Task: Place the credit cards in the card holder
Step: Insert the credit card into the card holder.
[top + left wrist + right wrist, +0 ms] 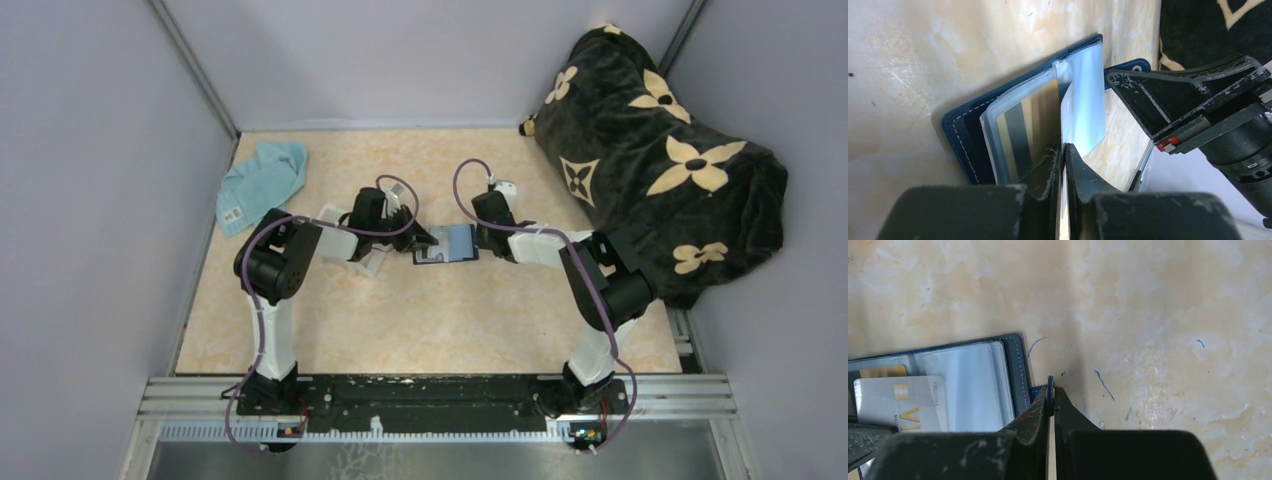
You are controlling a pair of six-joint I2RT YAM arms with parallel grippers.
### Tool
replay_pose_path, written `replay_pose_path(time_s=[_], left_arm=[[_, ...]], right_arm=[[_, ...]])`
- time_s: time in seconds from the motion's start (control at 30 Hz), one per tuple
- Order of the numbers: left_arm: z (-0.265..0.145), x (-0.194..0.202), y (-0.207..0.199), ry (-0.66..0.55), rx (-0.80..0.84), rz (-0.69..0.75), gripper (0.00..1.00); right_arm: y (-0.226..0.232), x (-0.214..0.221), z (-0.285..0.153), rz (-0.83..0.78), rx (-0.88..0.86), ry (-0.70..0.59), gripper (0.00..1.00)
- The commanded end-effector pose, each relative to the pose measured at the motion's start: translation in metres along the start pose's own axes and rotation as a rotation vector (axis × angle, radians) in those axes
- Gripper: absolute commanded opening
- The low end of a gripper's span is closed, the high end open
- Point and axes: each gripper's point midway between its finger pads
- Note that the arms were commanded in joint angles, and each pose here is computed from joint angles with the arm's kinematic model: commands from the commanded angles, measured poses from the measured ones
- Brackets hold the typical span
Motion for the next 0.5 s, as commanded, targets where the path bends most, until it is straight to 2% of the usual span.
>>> replay_pose_path(time_s=[0.0,0.47], left_arm=[[0.0008,-0.0073,0.0117,-0.057,-0.025,-0.039,0.1],[0.0061,-0.0078,0.0141,-0.089,-0.025,-0.061,0.1]], right_arm=[[-0.0295,0.0275,0.0007,-0.027,0.074,0.082,0.0],[-0.03,0.032,-0.0005,-0.024,0.066,0.096,0.0]])
Point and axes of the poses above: each gripper's point midway between its finger pads, its own z axis out along the fingers, its own y axis along the line the jaws close on, x = y × z, and after that the axes turned 14 degrees about z, right-handed
